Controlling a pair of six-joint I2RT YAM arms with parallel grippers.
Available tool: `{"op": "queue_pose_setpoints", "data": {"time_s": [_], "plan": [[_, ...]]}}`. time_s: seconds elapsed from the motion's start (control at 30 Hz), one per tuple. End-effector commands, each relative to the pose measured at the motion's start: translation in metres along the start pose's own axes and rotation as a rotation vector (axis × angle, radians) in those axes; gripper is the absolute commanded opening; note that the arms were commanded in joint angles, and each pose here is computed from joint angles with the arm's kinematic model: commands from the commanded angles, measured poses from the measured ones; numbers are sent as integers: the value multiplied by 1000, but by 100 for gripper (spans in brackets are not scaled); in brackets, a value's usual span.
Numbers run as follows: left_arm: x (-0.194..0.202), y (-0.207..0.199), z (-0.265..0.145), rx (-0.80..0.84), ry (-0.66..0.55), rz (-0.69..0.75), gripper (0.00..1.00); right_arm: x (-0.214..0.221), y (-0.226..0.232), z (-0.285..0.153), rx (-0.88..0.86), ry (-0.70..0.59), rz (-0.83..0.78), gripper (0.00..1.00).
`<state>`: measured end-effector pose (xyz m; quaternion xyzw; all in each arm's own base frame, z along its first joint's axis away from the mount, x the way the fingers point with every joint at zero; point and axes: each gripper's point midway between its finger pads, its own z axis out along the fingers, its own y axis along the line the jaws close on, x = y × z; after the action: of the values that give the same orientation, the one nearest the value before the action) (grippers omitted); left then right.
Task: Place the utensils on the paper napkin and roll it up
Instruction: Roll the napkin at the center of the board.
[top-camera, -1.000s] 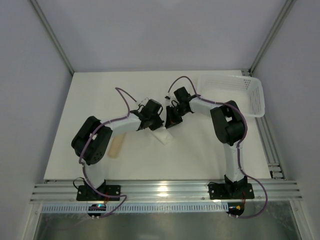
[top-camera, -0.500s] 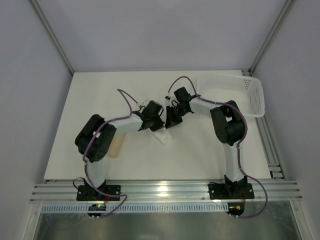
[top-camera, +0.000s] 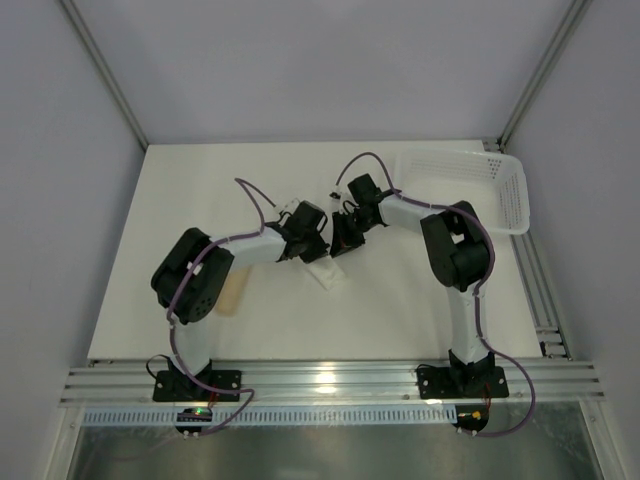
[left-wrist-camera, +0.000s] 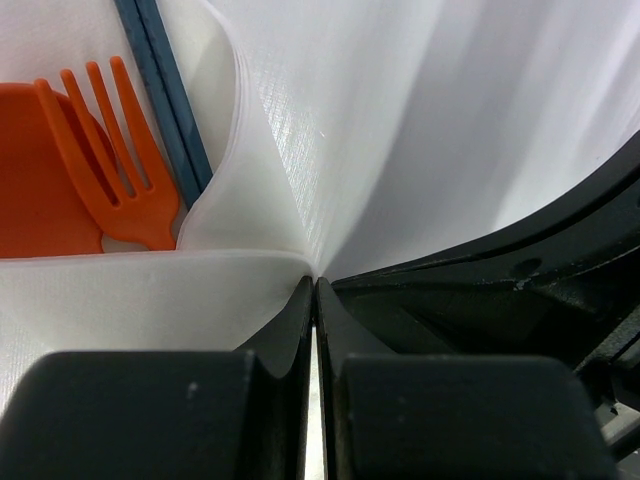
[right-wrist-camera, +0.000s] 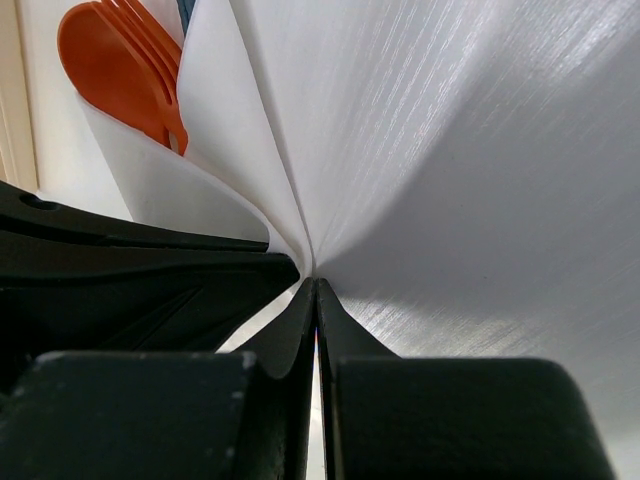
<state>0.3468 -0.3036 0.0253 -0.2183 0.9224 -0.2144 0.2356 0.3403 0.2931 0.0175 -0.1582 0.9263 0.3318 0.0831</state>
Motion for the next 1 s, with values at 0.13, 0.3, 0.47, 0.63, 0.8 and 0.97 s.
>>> {"op": "queue_pose_setpoints", "data": {"time_s": [0.13,0.3,0.47,0.63,0.8,0.97], "plan": [[-4,-8,4,31,-9,-30,0,-7,5,-20,44,-36,-48,3],[-1,-5,4,29,-3,-31,0,-10,5,-23,47,-41,-44,4],[-2,-5,0,32,-10,-31,0,-12,1,-31,60,-62,-41,3],[-3,-5,-5,37,-14,-31,0,-16,-1,-42,70,-84,-30,4],[-5,-8,-11,54,-17,-35,0,-16,-1,-54,74,-111,-21,4],[-6,-11,-24,80,-23,-35,0,-13,5,-55,37,-107,-16,4]]}}
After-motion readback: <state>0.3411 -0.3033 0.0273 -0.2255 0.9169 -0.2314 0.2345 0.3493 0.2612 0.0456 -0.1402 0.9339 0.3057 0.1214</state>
